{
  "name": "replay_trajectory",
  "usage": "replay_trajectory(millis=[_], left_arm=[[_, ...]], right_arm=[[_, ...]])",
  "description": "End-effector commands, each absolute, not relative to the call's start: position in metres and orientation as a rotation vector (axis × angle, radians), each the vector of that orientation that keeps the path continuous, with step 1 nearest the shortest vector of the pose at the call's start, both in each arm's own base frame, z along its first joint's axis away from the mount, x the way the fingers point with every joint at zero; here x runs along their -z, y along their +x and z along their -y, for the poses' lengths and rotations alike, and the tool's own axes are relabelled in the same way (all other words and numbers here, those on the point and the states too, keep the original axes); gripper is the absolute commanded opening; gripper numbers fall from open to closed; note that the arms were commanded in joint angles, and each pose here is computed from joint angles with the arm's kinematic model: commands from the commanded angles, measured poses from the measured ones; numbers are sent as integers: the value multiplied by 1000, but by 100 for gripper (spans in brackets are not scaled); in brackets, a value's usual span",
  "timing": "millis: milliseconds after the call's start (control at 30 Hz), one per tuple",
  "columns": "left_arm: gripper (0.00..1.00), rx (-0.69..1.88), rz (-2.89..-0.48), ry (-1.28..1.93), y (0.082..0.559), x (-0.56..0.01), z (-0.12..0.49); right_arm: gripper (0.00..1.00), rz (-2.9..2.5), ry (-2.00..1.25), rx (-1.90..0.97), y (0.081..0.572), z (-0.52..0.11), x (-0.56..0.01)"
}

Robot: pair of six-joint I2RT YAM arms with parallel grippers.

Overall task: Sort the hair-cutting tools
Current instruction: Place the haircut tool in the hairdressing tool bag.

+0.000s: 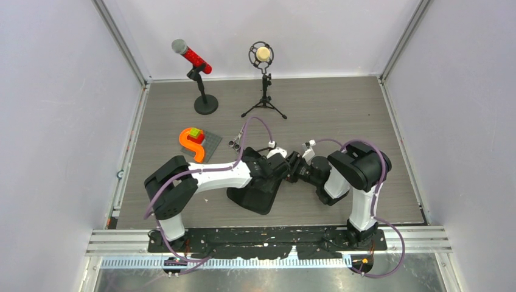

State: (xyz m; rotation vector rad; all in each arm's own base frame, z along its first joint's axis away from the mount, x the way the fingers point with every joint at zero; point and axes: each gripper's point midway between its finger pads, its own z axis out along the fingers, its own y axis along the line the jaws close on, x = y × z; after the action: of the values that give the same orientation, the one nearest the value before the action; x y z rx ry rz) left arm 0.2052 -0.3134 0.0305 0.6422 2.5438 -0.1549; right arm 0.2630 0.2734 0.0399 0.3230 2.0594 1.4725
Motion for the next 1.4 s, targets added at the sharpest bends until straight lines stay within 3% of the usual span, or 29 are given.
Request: replay_trajectory(millis=[0, 600, 933, 1000, 1200, 1367], left_arm=[[0, 15, -2538, 693, 204, -31, 298], [0, -233, -2558, 722, 199, -28, 262], [0, -171, -2584, 702, 199, -28, 278], [6, -148, -2582, 688, 197, -32, 277], [42, -76, -2537, 639, 198, -52, 275], [64, 11, -2494, 605, 198, -75, 277]], right_arm=[[63, -2148, 377, -1303, 264, -256, -14], [74, -2304, 460, -972, 265, -222, 8], [73, -2333, 373, -1020, 260, -234, -3], [73, -2329, 339, -1017, 264, -236, -12], [73, -2320, 187, -946, 274, -237, -43], [74, -2300, 40, -888, 281, -237, -71]])
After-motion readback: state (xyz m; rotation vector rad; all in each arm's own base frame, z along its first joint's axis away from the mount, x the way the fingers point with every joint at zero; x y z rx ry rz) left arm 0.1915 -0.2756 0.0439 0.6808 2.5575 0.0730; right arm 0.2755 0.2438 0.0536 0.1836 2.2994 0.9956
